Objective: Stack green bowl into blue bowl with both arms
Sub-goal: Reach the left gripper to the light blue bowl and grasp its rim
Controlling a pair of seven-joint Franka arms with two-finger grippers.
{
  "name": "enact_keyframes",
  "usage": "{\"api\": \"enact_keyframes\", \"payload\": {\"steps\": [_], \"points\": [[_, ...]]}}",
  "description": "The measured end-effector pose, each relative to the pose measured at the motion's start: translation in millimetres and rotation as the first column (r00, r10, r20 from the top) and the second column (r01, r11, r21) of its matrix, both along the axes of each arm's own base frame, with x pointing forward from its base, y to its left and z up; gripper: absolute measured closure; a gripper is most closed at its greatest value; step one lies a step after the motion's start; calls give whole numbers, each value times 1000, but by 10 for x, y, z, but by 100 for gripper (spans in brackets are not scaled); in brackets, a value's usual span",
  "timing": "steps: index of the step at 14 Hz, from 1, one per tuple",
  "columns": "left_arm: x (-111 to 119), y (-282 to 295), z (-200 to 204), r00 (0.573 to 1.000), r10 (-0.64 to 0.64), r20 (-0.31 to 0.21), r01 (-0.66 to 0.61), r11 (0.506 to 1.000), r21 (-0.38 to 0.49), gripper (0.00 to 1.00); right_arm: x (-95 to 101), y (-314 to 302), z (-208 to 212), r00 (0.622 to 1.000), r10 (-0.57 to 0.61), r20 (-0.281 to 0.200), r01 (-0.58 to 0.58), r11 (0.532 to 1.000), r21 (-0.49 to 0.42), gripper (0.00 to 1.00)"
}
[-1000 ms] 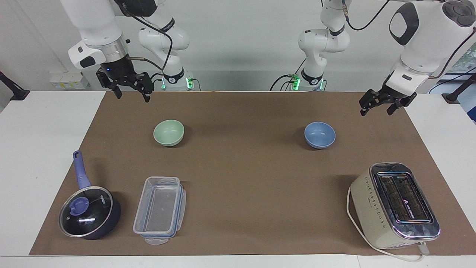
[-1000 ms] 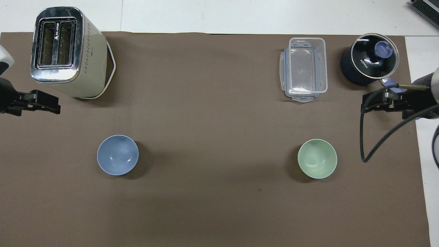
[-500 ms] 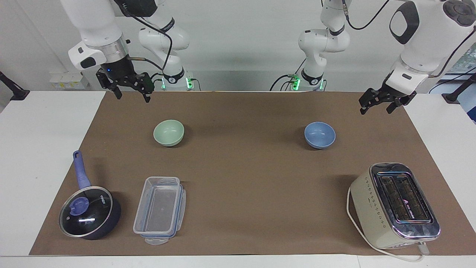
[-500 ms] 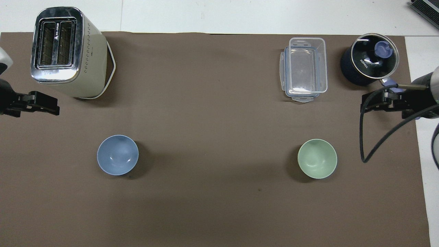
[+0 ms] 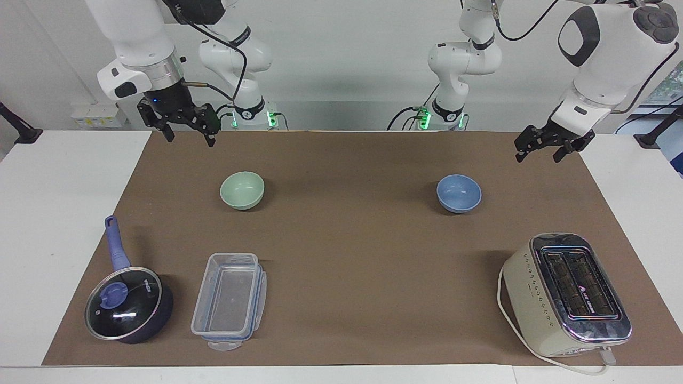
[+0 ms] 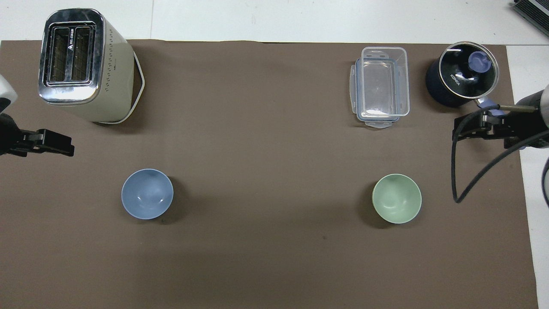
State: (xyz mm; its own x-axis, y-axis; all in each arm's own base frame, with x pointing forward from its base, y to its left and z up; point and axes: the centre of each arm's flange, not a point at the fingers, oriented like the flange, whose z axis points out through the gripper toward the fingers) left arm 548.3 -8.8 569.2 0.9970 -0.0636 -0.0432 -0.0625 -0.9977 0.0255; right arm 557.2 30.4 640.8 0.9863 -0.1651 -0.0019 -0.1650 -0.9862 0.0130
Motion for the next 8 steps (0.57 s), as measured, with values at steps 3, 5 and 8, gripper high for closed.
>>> {"api": "enact_keyframes", "payload": {"steps": [3,5,8], "points": [[-40,68,-370,1000,-25,15,25,1000,-3,0,2,-38,0,1000,-7,0,7,1000,0,0],[-73,68,-644,999,-31,16,31,1000,-4,0,2,-41,0,1000,-7,0,7,1000,0,0],[-126,42,-980,999,-36,19,36,999,-4,0,2,-40,0,1000,-7,0,7,1000,0,0]]}}
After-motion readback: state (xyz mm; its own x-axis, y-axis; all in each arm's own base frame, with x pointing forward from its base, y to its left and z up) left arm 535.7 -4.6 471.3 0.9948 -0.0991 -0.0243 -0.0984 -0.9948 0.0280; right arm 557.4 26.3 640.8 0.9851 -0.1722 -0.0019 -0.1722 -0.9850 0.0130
